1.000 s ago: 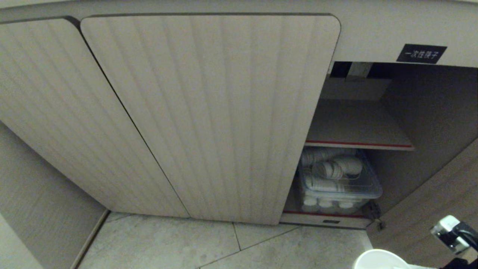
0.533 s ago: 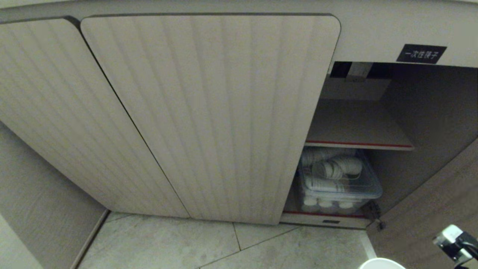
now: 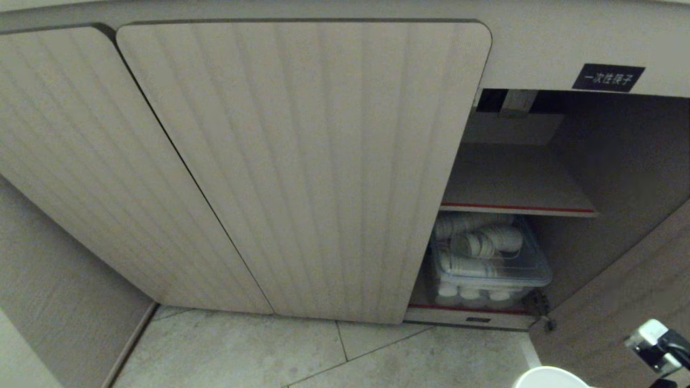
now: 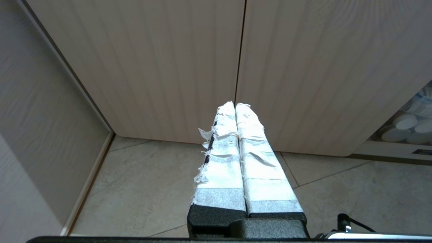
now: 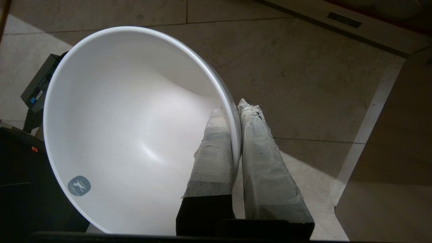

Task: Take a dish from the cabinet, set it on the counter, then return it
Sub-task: Place it on the table

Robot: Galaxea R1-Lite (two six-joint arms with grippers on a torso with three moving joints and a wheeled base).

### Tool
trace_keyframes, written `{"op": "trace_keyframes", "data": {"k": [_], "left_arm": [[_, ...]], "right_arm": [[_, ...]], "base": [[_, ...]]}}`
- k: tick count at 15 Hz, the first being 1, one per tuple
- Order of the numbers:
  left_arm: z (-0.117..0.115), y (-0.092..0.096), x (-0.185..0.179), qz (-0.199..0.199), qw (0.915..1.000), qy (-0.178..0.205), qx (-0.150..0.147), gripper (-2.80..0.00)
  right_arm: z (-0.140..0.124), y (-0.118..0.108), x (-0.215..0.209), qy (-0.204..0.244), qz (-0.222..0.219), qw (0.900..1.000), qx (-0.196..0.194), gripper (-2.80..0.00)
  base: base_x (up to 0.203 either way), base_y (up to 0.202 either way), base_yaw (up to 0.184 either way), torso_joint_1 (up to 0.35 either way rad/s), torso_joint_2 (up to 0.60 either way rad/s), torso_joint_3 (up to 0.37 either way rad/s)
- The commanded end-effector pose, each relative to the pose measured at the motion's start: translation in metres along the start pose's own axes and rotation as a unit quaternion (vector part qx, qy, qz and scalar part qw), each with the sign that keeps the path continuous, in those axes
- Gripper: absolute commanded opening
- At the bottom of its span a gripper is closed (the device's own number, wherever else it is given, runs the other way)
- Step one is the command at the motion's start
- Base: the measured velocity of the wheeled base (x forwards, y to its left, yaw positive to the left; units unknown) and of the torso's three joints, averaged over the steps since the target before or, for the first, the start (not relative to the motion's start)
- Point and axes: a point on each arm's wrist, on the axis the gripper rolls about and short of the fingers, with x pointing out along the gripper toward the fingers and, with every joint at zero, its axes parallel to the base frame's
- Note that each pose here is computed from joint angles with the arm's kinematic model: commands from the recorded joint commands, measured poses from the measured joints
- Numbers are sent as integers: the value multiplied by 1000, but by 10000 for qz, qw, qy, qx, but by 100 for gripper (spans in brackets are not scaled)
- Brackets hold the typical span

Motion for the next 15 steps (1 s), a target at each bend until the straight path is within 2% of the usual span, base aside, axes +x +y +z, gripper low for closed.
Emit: {"op": "trace_keyframes", "data": {"k": [1,15], "left_arm": [[0,0,0,2,10000,-7,-3,-280],[0,0,0,2,10000,-5,-3,-280]], "right_arm": [[1,0,0,-36,6,10000,-29,-280],[1,0,1,-82,0,10000,-7,-280]], "base": [[0,0,0,0,0,0],[0,0,0,0,0,0]]}}
